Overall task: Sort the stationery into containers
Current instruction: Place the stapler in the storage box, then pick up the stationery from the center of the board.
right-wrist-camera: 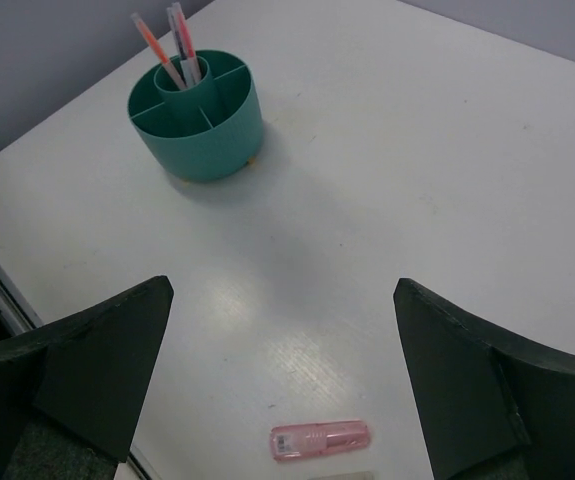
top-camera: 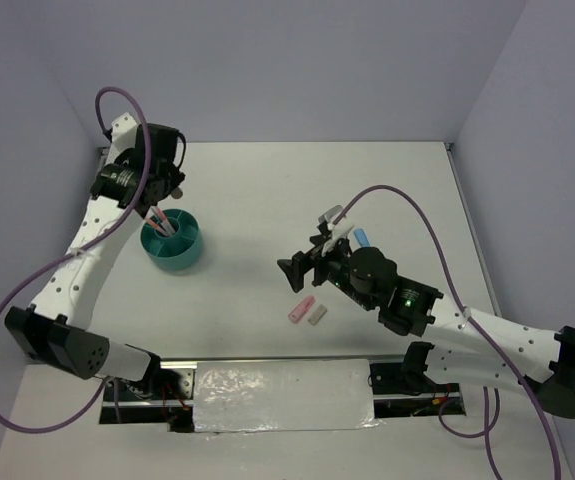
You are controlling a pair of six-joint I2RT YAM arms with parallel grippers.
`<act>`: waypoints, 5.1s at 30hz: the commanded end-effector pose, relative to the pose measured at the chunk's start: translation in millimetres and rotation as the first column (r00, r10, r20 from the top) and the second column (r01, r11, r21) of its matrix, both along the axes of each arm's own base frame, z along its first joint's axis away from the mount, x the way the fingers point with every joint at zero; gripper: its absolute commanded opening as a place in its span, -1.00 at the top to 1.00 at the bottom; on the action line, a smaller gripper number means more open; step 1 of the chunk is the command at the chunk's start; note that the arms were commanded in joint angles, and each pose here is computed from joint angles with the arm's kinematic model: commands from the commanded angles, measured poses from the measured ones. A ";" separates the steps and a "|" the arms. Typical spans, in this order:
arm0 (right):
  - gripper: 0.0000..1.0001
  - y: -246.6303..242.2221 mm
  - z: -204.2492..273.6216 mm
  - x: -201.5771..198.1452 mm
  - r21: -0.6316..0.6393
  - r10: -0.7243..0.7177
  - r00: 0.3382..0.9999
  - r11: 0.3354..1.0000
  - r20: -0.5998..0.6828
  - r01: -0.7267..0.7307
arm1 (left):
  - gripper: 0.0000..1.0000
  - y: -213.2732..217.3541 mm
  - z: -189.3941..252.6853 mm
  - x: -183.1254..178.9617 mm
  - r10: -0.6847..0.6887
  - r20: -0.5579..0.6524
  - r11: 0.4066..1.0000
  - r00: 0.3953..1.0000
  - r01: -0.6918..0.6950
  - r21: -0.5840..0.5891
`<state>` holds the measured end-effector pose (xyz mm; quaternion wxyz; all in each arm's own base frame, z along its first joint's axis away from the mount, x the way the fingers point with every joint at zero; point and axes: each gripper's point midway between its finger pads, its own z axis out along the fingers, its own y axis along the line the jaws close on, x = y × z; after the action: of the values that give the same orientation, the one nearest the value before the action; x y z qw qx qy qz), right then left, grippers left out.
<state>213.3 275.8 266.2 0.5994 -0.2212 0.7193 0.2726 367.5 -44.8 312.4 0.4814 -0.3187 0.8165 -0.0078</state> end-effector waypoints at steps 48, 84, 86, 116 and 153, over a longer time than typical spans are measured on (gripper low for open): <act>-0.99 3.2 -25.6 -51.4 0.063 0.258 0.966 0.965 -0.016 -0.256 | 1.00 76.0 -33.7 113.1 -0.691 0.180 0.719 0.700 0.691 0.076; -0.99 0.9 2.9 -91.1 0.172 0.423 0.903 0.887 0.071 -0.429 | 0.84 90.6 -120.7 57.1 -0.837 0.152 0.548 0.526 0.808 0.219; -0.99 1.2 2.5 -90.7 0.172 0.423 0.903 0.887 0.072 -0.429 | 0.85 89.1 -121.5 54.8 -0.836 0.154 0.548 0.526 0.810 0.208; -0.99 -0.3 6.8 -95.4 0.178 0.442 0.893 0.875 0.083 -0.449 | 0.10 93.5 -130.7 40.1 -0.773 0.137 0.635 0.620 0.751 0.180; -0.69 -67.9 -209.4 4.4 -0.355 -0.708 0.401 0.664 -0.582 0.658 | -0.99 9.8 -60.6 -137.9 -0.429 0.393 0.879 0.813 0.476 -0.025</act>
<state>221.6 215.4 58.2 0.3304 0.1082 0.9364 0.0474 237.6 -21.1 244.1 0.5856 -0.1699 0.7600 -0.2248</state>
